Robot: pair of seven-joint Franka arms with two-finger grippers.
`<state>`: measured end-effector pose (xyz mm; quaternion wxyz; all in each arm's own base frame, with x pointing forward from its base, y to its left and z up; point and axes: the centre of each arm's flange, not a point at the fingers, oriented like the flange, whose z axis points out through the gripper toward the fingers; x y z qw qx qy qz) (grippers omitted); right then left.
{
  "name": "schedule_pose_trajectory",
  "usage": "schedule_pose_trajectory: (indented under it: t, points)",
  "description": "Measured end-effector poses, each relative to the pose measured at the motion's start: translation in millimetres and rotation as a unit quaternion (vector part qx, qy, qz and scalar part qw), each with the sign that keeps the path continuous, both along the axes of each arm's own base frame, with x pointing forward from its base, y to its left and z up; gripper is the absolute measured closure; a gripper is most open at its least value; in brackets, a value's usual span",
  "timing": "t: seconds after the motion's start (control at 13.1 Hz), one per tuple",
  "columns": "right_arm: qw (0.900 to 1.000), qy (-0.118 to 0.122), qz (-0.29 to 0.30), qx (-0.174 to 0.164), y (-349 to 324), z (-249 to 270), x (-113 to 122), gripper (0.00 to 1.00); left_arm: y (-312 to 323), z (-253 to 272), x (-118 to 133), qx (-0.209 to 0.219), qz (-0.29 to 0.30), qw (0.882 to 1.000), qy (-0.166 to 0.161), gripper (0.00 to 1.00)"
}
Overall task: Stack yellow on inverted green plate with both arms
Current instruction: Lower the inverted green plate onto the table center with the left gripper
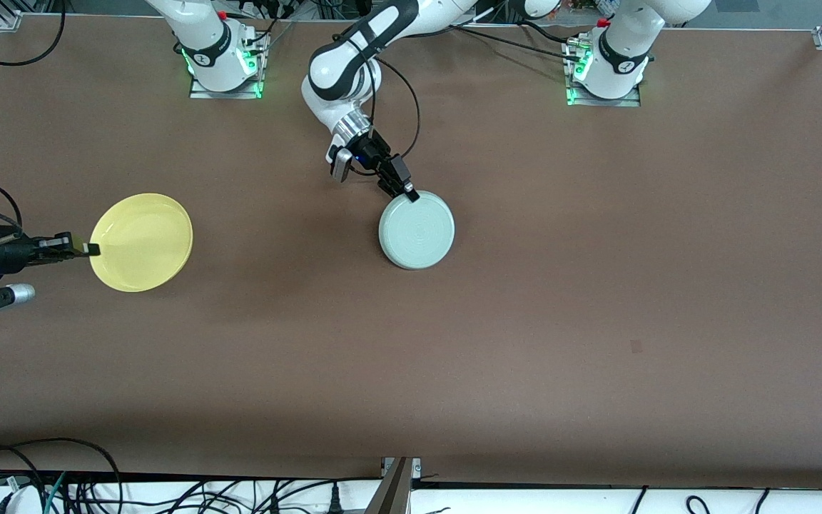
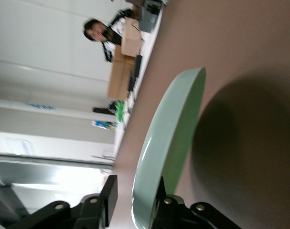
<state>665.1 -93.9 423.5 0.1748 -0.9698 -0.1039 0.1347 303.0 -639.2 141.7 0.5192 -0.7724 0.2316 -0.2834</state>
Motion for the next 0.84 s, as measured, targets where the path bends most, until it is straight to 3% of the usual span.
schedule_pose_trajectory:
  t: [0.08,0.15,0.3,0.46,0.69,0.84]
  points:
    - [1.0,0.0,0.0,0.0,0.0,0.0,0.0,0.98,-6.4,4.1,-2.0,-0.029,0.007,0.999,0.011,0.51]
    - [1.0,0.0,0.0,0.0,0.0,0.0,0.0,0.98,-13.4,8.5,-3.2,-0.058,0.008,0.998,0.018,0.51]
    - [1.0,0.0,0.0,0.0,0.1,0.0,0.0,0.98,-24.3,14.6,-3.3,-0.112,0.01,0.993,0.031,0.38]
    - [1.0,0.0,0.0,0.0,0.2,0.0,0.0,0.98,-31.0,22.3,5.4,-0.166,0.019,0.984,0.056,0.33]
    - [1.0,0.0,0.0,0.001,0.3,0.0,0.1,0.98,-35.5,38.7,26.6,-0.246,0.045,0.964,0.093,0.02]
    - [1.0,0.0,0.0,0.001,0.5,-0.3,0.2,0.98,-37.4,56.2,37.5,-0.304,0.083,0.942,0.116,0.0]
